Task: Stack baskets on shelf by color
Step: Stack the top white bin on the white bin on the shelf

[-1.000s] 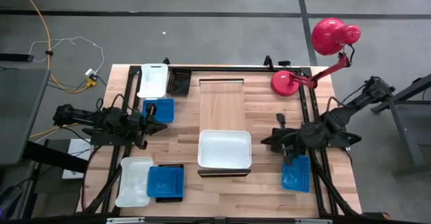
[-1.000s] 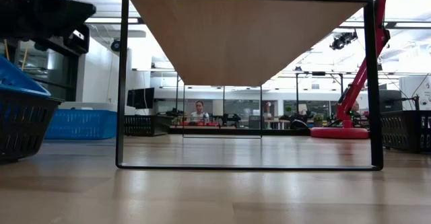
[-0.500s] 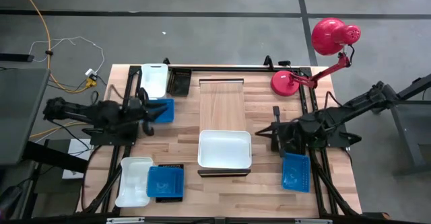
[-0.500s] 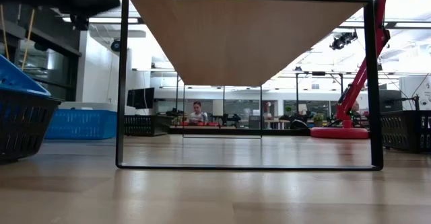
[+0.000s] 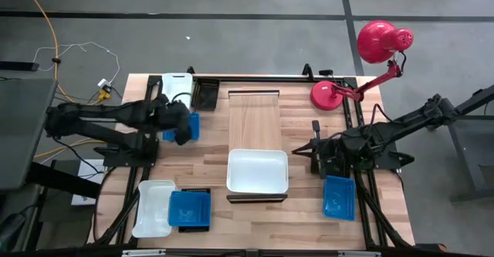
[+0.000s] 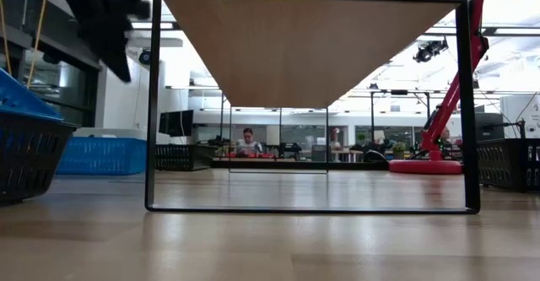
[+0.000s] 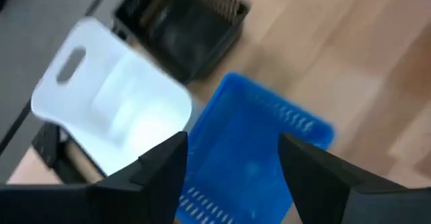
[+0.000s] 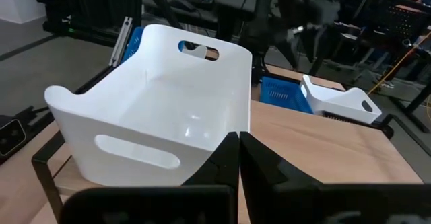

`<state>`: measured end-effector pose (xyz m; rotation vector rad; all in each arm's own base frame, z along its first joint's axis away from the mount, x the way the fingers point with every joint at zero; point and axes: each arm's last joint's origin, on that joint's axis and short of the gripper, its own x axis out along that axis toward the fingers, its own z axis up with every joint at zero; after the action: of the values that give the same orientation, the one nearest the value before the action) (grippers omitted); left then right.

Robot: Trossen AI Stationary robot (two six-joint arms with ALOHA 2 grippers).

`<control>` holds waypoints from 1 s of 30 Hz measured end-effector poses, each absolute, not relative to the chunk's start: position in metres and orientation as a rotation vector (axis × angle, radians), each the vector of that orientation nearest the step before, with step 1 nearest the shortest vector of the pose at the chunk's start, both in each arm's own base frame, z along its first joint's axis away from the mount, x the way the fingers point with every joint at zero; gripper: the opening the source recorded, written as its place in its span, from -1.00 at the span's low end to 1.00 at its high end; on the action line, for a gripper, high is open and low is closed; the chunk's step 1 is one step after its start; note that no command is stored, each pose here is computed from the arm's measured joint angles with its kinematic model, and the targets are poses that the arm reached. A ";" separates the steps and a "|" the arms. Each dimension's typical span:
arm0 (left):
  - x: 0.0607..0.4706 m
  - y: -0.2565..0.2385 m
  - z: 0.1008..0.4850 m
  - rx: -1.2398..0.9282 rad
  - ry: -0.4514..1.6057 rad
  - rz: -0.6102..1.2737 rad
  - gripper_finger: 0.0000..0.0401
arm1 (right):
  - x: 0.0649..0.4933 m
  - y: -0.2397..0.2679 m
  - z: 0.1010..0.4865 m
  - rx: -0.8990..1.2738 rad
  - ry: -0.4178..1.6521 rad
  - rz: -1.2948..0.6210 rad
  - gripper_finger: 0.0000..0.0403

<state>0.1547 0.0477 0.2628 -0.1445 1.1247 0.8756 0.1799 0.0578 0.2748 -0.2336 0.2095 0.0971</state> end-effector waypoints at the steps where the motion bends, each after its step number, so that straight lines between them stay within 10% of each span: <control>1: 0.157 0.055 0.259 -0.148 1.165 0.882 0.10 | 0.180 0.058 0.275 -0.231 0.210 0.097 -1.00; 30: 0.158 0.159 0.187 -0.412 1.451 0.882 0.10 | 0.179 0.058 0.272 -0.231 0.235 0.097 -1.00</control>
<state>0.1581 0.1593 0.1868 -0.4116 1.4512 0.8817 0.1793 0.0575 0.2724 -0.2309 0.2346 0.0970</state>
